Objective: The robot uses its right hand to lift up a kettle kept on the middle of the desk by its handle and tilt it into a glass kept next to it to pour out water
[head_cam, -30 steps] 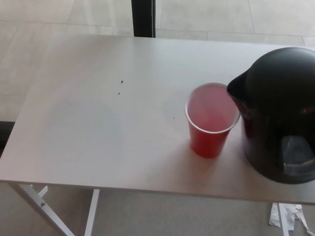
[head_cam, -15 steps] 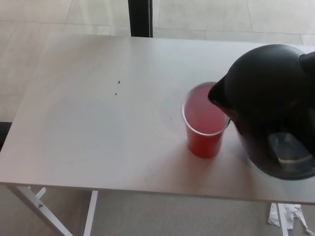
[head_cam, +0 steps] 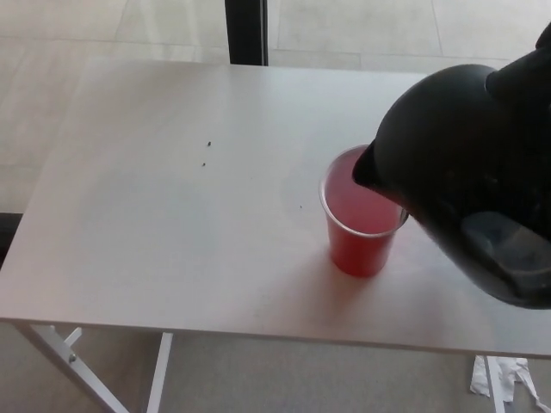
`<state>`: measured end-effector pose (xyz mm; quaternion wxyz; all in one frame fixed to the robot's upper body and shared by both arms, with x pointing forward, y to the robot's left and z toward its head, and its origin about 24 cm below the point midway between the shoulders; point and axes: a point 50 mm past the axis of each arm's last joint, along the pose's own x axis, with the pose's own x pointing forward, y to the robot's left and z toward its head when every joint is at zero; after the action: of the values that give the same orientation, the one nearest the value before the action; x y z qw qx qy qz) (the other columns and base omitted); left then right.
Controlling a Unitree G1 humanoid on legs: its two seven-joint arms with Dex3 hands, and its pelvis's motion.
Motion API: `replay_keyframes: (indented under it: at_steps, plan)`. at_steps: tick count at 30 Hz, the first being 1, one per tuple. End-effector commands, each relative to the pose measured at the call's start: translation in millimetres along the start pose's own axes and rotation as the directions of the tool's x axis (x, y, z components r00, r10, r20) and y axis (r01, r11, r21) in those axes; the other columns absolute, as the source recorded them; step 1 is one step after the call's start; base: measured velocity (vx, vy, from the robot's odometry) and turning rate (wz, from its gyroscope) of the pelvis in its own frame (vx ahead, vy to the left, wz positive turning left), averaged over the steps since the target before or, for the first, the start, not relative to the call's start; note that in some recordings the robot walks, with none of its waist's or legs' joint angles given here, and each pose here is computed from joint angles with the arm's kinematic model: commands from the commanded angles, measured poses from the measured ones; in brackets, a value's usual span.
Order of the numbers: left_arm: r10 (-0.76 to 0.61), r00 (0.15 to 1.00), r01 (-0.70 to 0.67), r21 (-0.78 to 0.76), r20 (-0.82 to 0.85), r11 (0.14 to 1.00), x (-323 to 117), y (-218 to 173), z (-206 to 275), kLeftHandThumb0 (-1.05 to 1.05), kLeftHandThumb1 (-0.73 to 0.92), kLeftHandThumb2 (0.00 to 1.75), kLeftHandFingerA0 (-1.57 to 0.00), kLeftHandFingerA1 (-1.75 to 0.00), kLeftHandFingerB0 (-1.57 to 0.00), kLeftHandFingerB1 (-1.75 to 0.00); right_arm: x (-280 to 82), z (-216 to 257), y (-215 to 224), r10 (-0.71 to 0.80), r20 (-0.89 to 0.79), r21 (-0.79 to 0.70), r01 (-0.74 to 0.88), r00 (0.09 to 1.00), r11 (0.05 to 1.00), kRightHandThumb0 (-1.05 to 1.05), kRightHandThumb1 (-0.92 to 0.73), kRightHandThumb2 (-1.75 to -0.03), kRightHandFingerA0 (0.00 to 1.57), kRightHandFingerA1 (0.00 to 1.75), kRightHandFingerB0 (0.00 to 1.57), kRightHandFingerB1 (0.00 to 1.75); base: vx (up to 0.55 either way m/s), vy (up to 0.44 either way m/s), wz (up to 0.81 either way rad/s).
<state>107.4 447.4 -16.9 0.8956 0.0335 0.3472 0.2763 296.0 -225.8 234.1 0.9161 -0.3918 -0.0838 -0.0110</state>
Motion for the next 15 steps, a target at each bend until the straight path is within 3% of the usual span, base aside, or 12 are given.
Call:
replay_keyframes:
  at_steps: [1,3,4,7,8,10,11,12,13,14,15]
  plan:
    - [0.022,1.000,-0.023,0.016,0.011,1.000,-1,6,8,-1.05,0.33,1.17,-1.22,-1.09,-0.83,-1.63,5,14,-4,0.041,0.045,-0.085,-0.037,0.998,0.996,-0.22,-0.48,-0.98,0.92,1.75,0.89,1.02,0.00,0.000,0.00]
    - [0.019,1.000,-0.020,0.004,0.015,1.000,0,6,10,-1.05,0.32,1.17,-1.33,-0.99,-0.88,-1.61,9,22,-6,0.061,0.047,-0.113,-0.055,0.997,0.992,-0.23,-0.51,-0.88,0.95,1.75,0.90,0.93,0.00,0.000,0.00]
    - [0.014,1.000,-0.014,0.009,0.027,1.000,0,6,11,-1.05,0.30,1.15,-1.33,-1.00,-0.89,-1.62,10,28,-5,0.081,0.064,-0.153,-0.071,0.995,0.986,-0.22,-0.49,-0.97,0.93,1.75,0.84,1.30,0.00,0.000,0.00]
    - [0.018,0.999,-0.018,-0.007,0.033,1.000,0,7,15,-1.05,0.30,1.14,-1.33,-1.00,-0.90,-1.59,10,36,-4,0.088,0.069,-0.185,-0.074,0.994,0.980,-0.21,-0.49,-0.97,0.90,1.75,0.80,1.44,0.00,0.000,0.00]
    - [0.020,0.999,-0.020,-0.003,0.030,1.000,0,7,15,-0.21,-0.09,0.82,-1.25,-1.16,-1.13,-1.14,10,37,-3,0.095,0.071,-0.203,-0.079,0.993,0.976,-0.20,-0.45,-1.02,0.89,1.75,0.79,1.47,0.00,0.000,0.00]
    - [0.017,0.999,-0.017,-0.002,0.033,1.000,1,6,17,-0.21,-0.09,0.82,-1.25,-1.16,-1.13,-1.14,11,43,1,0.111,0.087,-0.241,-0.087,0.990,0.967,-0.17,-0.44,-1.07,0.90,1.75,0.81,1.47,0.00,0.000,0.00]
    - [0.009,0.999,-0.009,0.009,0.038,1.000,0,6,17,-1.05,0.32,1.16,-1.32,-1.01,-0.89,-1.60,11,43,2,0.121,0.111,-0.264,-0.088,0.986,0.960,-0.16,-0.40,-1.15,0.92,1.75,0.83,1.49,0.00,0.000,0.00]
    - [0.005,0.999,-0.006,0.022,0.040,1.000,0,6,17,-1.05,0.34,1.15,-1.31,-1.01,-0.90,-1.57,10,46,6,0.129,0.111,-0.298,-0.091,0.985,0.950,-0.30,-0.41,-1.17,1.25,1.41,1.00,1.24,0.00,0.000,0.00]
    - [0.011,0.999,-0.012,0.024,0.038,1.000,0,6,17,-1.05,0.34,1.15,-1.34,-0.98,-0.91,-1.56,10,50,9,0.144,0.121,-0.367,-0.091,0.982,0.926,-0.23,-0.46,-1.06,0.95,1.75,0.86,1.15,0.00,0.000,0.00]
    - [0.013,0.999,-0.014,0.023,0.037,1.000,0,6,16,-1.05,0.34,1.15,-1.34,-0.98,-0.91,-1.56,10,51,10,0.150,0.126,-0.392,-0.090,0.981,0.915,-0.23,-0.46,-1.06,0.95,1.75,0.86,1.15,0.00,0.000,0.00]
    - [0.012,0.999,-0.013,0.021,0.037,1.000,0,6,16,-0.21,-0.09,0.82,-1.25,-1.15,-1.13,-1.14,9,52,12,0.158,0.140,-0.399,-0.090,0.977,0.912,-0.22,-0.48,-1.02,0.94,1.75,0.85,1.22,0.00,0.000,0.00]
